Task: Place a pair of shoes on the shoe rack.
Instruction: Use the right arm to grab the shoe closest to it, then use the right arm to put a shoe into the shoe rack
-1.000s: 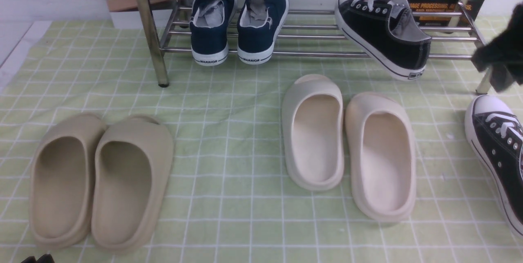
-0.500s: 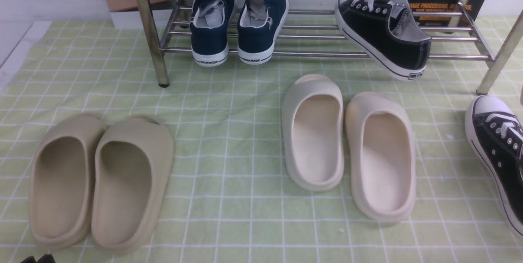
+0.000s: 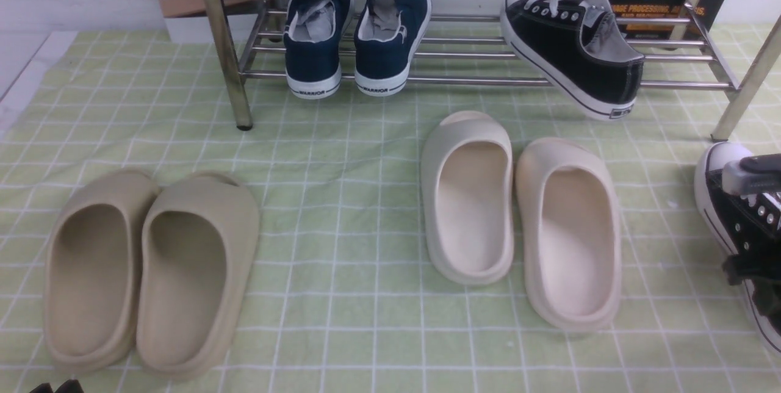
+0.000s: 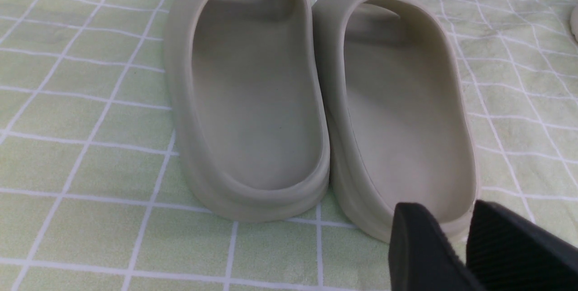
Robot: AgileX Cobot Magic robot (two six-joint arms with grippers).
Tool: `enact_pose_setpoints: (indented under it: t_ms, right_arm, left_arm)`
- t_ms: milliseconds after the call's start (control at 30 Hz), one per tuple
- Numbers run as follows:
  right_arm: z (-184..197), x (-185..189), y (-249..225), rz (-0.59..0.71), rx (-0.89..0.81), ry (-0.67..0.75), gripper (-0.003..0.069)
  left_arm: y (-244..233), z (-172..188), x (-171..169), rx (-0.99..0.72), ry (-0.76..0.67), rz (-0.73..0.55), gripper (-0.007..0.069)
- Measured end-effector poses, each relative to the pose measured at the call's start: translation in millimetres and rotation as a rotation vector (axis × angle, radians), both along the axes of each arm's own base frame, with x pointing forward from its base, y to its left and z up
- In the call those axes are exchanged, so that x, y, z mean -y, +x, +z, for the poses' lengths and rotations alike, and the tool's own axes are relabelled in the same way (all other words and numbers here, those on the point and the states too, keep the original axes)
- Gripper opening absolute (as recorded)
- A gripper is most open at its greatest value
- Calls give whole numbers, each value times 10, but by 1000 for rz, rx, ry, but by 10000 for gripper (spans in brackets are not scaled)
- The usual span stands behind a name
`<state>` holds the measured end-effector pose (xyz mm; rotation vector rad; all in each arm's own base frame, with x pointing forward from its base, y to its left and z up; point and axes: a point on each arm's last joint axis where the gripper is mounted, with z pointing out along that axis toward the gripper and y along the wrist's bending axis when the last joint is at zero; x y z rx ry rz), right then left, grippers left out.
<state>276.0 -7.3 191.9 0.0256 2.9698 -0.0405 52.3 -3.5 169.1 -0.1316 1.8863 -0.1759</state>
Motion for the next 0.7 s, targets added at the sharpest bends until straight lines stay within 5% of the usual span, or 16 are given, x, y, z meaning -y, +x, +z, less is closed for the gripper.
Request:
enact_pose_setpoints:
  t_ms: [167, 467, 700]
  right_arm:
    - [39, -1, -8, -1, 16, 1, 20]
    - [769, -275, -272, 94, 115, 14, 19]
    - [1154, -348, -40, 147, 216, 12, 20]
  left_arm:
    - [0, 0, 0, 0, 0, 0, 194]
    - [0, 0, 0, 0, 0, 0, 200]
    - [0, 0, 0, 0, 0, 0, 204]
